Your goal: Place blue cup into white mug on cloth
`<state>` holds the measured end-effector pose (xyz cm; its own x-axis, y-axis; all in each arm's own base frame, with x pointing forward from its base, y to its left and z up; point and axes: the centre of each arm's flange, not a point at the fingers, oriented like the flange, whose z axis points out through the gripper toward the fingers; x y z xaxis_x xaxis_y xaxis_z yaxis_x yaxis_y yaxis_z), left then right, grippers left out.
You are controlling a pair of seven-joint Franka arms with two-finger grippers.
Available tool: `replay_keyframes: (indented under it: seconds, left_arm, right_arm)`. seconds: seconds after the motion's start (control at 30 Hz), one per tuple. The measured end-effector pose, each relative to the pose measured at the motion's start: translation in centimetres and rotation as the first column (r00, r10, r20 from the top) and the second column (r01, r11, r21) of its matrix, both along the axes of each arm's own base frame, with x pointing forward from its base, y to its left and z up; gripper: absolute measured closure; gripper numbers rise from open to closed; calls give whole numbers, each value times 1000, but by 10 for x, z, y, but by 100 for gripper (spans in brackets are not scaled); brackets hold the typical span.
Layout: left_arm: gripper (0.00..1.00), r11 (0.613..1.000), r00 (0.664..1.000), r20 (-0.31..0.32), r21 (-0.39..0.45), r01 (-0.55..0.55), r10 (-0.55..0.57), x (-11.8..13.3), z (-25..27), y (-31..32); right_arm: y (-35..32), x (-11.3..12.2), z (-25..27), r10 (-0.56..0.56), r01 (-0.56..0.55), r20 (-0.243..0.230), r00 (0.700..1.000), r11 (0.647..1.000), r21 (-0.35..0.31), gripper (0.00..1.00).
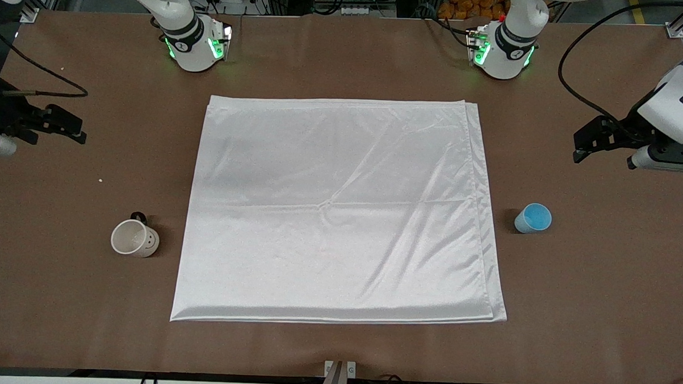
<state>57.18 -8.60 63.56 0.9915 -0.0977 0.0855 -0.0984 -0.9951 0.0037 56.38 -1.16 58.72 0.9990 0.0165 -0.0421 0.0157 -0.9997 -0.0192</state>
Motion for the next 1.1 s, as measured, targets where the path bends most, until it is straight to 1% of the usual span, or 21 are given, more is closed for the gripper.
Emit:
replay_keyframes:
  seconds: [0.27, 0.47, 0.57, 0.7, 0.87, 1.1]
  left_arm:
    - [0, 1000, 1000, -19, 3, 0, 0, 2, -21, -1]
    - [0, 1000, 1000, -27, 4, 0, 0, 6, -52, -1]
    - [0, 1000, 1000, -29, 4, -1, 1, 7, -75, -1]
    - [0, 1000, 1000, -30, 5, -2, 2, 8, -103, 0]
    - [0, 1000, 1000, -22, 4, -7, 7, 7, -137, 3]
    - [0, 1000, 1000, 8, -1, -19, 19, 2, -187, 11]
  right_arm:
    - [-18, 7, -90, -34, 34, -3, 999, 999, 0, 0]
    - [-19, 4, -159, -38, 38, 34, 999, 999, -2, 0]
    - [-19, 1, -192, -39, 39, 40, 998, 999, -3, 0]
    - [-19, 3, -224, -40, 40, 39, 998, 999, -3, 0]
    - [-20, 12, -255, -42, 43, 54, 998, 999, -3, 0]
    - [-22, 22, -296, -46, 46, 80, 996, 999, -4, 0]
